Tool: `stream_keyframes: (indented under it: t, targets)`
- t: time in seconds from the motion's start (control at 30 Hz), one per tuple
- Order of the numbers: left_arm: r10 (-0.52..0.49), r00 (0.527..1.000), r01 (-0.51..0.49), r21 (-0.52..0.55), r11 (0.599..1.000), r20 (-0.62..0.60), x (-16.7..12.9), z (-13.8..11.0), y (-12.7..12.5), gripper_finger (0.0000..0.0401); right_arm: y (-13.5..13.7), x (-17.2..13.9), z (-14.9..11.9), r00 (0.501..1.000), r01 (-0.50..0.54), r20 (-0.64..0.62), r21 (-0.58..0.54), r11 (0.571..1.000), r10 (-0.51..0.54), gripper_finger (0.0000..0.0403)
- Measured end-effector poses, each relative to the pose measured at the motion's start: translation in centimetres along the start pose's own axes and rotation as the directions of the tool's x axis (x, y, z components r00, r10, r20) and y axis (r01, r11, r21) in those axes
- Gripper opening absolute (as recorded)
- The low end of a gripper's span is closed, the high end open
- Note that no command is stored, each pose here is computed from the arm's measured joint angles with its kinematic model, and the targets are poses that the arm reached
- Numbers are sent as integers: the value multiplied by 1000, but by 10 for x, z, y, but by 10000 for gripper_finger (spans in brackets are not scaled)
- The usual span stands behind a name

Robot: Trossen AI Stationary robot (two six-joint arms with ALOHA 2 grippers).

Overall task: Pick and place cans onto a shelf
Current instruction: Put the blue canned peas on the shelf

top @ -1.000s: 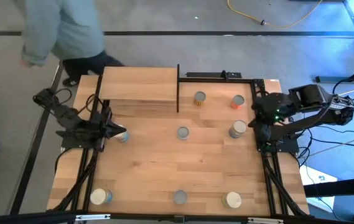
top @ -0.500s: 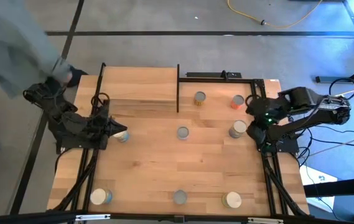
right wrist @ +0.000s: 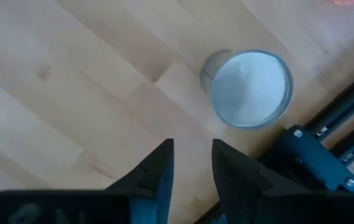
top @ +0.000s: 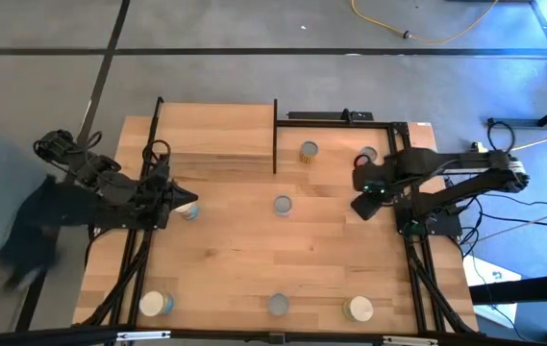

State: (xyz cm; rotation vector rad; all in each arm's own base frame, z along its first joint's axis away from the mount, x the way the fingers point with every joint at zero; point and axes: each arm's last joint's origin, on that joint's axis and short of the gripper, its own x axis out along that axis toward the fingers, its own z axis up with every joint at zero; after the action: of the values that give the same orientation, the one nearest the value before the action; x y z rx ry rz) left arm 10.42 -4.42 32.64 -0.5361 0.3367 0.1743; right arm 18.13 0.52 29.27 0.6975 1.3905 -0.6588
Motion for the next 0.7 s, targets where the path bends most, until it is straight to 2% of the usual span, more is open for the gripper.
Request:
stream_keyframes:
  t: [0.33, 0.7]
  targets:
    - [-11, 1000, 11, 1, 1000, -11, 0, 0, 0, 0, 5, 46, 16, 999, 34, -5, -63, 997, -34, 111]
    - [-14, 1000, 14, -3, 1000, -8, 0, 0, -1, 0, -1, 57, 20, 997, 79, -21, -57, 995, -80, 111]
